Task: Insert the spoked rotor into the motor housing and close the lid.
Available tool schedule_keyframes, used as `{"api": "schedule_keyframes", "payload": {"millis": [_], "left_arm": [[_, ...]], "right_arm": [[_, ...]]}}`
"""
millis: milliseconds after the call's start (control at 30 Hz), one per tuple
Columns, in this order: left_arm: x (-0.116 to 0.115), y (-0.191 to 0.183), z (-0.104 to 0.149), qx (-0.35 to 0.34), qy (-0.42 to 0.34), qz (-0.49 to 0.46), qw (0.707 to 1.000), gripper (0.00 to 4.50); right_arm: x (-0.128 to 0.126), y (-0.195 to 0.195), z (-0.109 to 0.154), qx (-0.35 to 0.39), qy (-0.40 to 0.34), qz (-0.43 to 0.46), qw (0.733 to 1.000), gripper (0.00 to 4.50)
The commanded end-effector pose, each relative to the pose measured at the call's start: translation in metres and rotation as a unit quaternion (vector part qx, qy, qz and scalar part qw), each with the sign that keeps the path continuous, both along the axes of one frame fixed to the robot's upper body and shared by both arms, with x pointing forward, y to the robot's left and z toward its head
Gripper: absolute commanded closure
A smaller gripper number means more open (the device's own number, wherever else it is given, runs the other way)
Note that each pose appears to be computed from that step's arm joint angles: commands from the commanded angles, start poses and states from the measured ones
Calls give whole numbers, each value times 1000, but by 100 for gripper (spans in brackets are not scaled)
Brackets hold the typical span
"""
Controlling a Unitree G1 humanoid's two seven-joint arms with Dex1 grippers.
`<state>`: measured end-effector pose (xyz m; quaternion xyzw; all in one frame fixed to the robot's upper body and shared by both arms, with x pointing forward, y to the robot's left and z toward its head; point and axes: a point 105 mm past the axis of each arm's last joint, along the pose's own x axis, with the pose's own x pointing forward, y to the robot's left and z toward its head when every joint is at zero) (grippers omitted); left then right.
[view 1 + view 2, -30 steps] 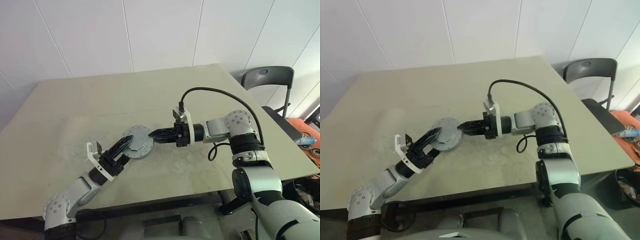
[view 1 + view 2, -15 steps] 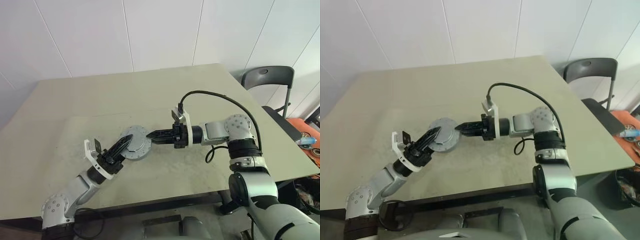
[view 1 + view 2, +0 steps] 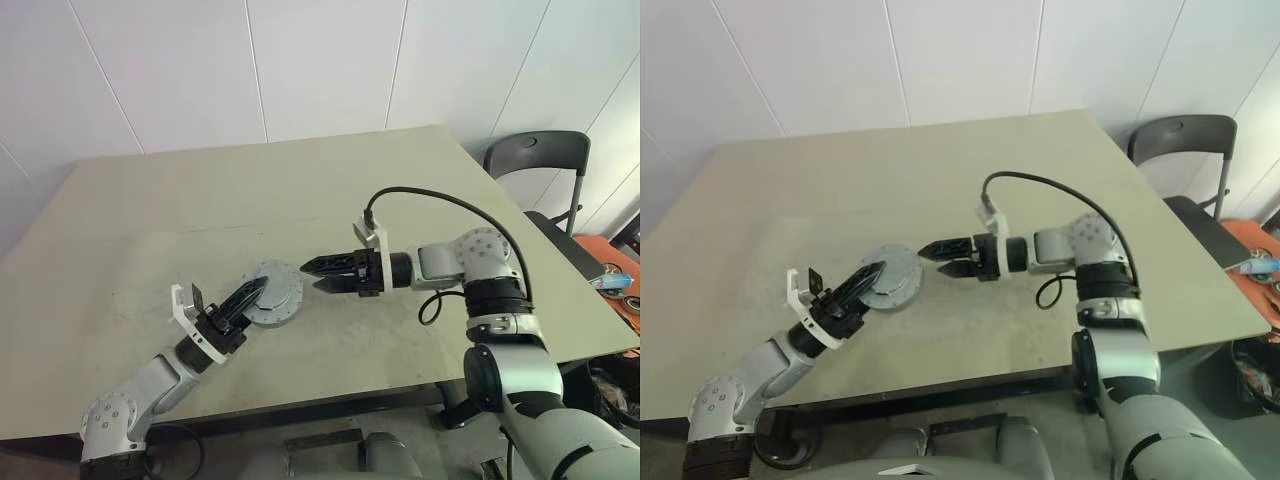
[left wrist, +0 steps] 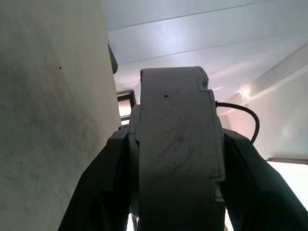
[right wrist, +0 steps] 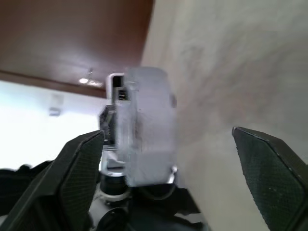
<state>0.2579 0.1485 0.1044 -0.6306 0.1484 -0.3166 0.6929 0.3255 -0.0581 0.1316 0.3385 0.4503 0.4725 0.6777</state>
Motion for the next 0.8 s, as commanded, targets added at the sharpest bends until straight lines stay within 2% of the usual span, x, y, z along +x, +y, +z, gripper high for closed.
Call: {"api": "schedule_keyframes", "payload": {"millis": [33, 100, 167, 267, 433, 533, 700, 800], "left_arm": [[14, 39, 38, -20, -66, 111, 991, 239], [23, 63, 36, -8, -54, 186, 981, 239], [30, 91, 33, -11, -37, 265, 964, 239], [33, 121, 32, -14, -21, 348, 937, 239], [38, 153, 26, -32, 19, 435, 900, 239], [43, 164, 10, -24, 66, 461, 885, 239], [44, 176, 4, -16, 89, 491, 866, 239], [44, 182, -18, -31, 164, 505, 847, 239]], "right_arm": [[26, -15, 6, -64, -97, -44, 992, 0], [36, -22, -1, -119, -172, -42, 977, 0], [36, -20, -2, -142, -261, -2, 955, 0], [37, -16, 2, -163, -387, 39, 907, 0], [28, -2, 8, -138, -505, 105, 846, 0], [21, 2, 8, -125, -520, 125, 836, 0], [18, 2, 6, -120, -518, 134, 836, 0], [15, 2, 8, -112, -515, 134, 840, 0]]}}
